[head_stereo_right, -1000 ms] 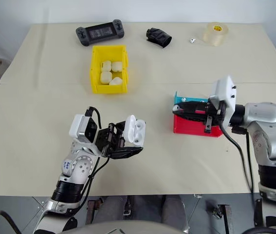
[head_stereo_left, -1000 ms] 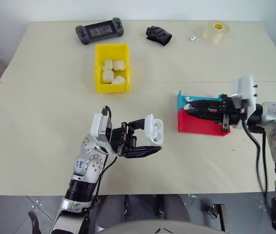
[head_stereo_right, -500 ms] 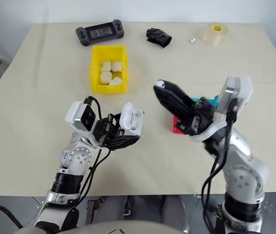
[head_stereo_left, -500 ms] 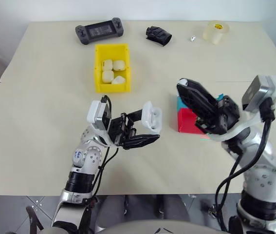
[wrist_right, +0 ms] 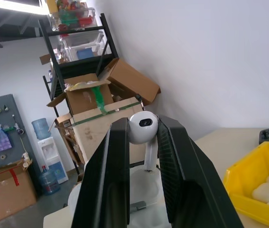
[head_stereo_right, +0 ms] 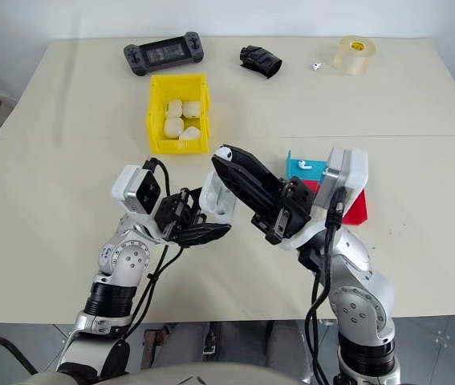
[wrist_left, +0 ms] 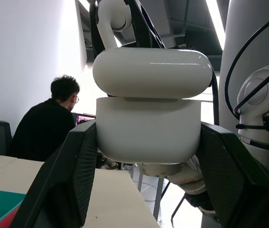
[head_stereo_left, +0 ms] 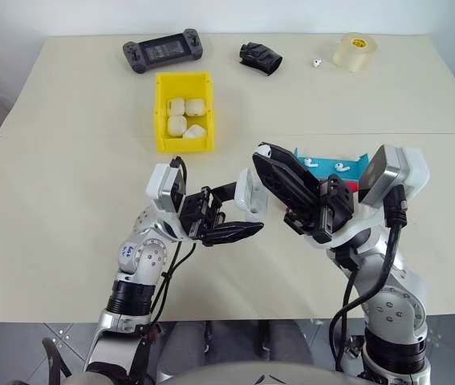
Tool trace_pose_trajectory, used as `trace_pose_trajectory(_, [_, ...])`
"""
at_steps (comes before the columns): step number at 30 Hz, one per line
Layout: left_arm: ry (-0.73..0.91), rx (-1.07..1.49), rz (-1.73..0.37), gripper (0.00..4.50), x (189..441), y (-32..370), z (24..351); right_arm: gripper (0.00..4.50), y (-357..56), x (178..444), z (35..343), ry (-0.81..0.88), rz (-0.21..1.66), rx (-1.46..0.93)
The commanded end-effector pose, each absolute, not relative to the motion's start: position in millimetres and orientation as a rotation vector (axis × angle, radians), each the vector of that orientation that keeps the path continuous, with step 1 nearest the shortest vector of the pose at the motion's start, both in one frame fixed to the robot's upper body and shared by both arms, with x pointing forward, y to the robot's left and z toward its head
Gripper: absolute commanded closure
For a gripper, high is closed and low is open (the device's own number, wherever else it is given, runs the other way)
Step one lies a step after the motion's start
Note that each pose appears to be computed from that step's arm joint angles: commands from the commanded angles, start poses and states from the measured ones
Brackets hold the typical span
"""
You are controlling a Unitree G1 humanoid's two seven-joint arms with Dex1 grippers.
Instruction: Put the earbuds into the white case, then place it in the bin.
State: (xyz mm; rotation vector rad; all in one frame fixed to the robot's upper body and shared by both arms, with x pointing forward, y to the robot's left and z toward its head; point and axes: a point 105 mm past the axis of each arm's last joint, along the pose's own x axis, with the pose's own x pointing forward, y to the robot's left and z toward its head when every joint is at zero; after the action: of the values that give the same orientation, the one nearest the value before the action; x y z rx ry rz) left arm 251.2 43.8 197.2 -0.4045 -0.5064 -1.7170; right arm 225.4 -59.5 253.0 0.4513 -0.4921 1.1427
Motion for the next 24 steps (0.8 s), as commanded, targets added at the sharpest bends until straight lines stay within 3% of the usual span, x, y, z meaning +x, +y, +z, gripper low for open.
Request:
trace_pose_trajectory(1, [-0.563, -0.387, -1.736, 1.72, 246.9, 44.7, 208.9, 3.95, -58.8, 223.2, 249.8, -0.515, 1.146, 0.442])
trace_pose_trajectory(24, [-0.594, -0.388, -1.691, 1.72, 250.7, 47.2, 214.3, 3.95, -65.4, 228.7, 217.8, -0.424, 1.118, 0.401])
